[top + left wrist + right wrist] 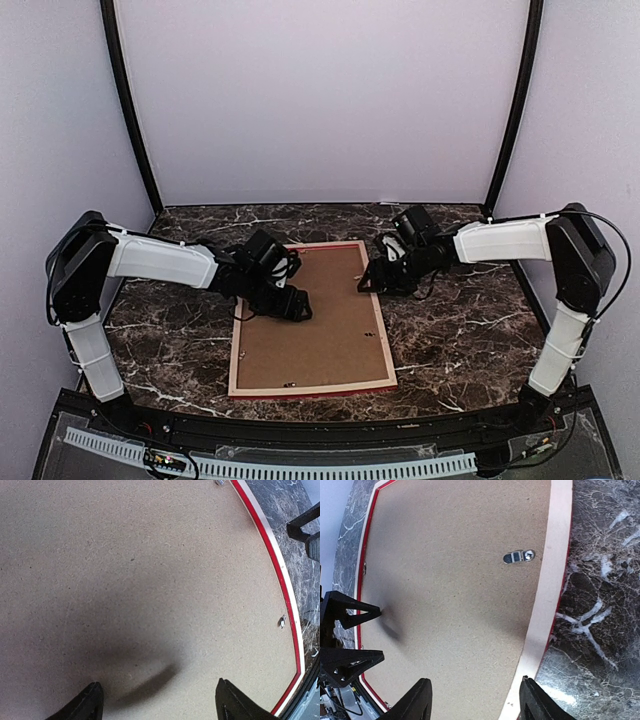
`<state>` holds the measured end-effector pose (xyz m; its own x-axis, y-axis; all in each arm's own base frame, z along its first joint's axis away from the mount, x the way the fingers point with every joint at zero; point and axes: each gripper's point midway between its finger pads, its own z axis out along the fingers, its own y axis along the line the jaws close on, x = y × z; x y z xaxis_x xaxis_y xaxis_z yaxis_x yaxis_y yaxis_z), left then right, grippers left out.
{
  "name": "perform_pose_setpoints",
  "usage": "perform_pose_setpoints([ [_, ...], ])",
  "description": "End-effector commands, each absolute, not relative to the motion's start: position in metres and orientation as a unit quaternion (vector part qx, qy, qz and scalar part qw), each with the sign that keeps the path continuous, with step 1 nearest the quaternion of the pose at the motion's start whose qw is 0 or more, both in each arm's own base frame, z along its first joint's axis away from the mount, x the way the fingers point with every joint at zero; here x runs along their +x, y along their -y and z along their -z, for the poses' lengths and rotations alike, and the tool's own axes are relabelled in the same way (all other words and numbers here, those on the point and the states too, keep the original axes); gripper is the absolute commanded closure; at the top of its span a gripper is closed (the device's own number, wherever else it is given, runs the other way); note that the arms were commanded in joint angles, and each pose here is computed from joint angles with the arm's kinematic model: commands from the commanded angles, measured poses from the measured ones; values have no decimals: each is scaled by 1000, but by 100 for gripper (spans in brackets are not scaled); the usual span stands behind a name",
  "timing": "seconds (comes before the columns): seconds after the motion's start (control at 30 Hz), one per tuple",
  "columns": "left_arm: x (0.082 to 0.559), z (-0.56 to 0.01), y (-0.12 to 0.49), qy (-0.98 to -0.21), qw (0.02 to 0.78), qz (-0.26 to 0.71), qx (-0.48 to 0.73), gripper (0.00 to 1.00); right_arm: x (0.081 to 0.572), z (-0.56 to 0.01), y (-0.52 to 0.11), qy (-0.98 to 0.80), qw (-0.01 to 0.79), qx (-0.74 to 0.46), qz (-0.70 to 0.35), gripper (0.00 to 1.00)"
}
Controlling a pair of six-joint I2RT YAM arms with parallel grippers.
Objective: Put the photo into the frame
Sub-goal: Place the backboard next to the photo, then press the fastener onto the backboard.
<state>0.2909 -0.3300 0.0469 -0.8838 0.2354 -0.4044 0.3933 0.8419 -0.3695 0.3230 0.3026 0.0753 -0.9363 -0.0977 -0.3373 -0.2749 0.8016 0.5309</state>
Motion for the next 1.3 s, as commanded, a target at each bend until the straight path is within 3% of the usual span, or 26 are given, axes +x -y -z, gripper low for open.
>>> perform_pose_setpoints([
  [0.0,285,-57,320,-947,171,211,170,20,336,-86,-298,-937,178,-106,-282,40],
  [0.23,301,-93,296,-943,219,193,159,19,339,-66,-292,-945,174,-110,-254,41],
  [0.53,329,-108,231,-953,254,118,114,19,349,-47,-291,-952,171,-116,-226,53],
  [0.93,353,-84,178,-970,230,40,74,18,350,-31,-283,-959,165,-120,-195,83],
  [1.27,364,-57,194,-973,207,58,80,20,347,-33,-280,-959,166,-127,-192,100],
])
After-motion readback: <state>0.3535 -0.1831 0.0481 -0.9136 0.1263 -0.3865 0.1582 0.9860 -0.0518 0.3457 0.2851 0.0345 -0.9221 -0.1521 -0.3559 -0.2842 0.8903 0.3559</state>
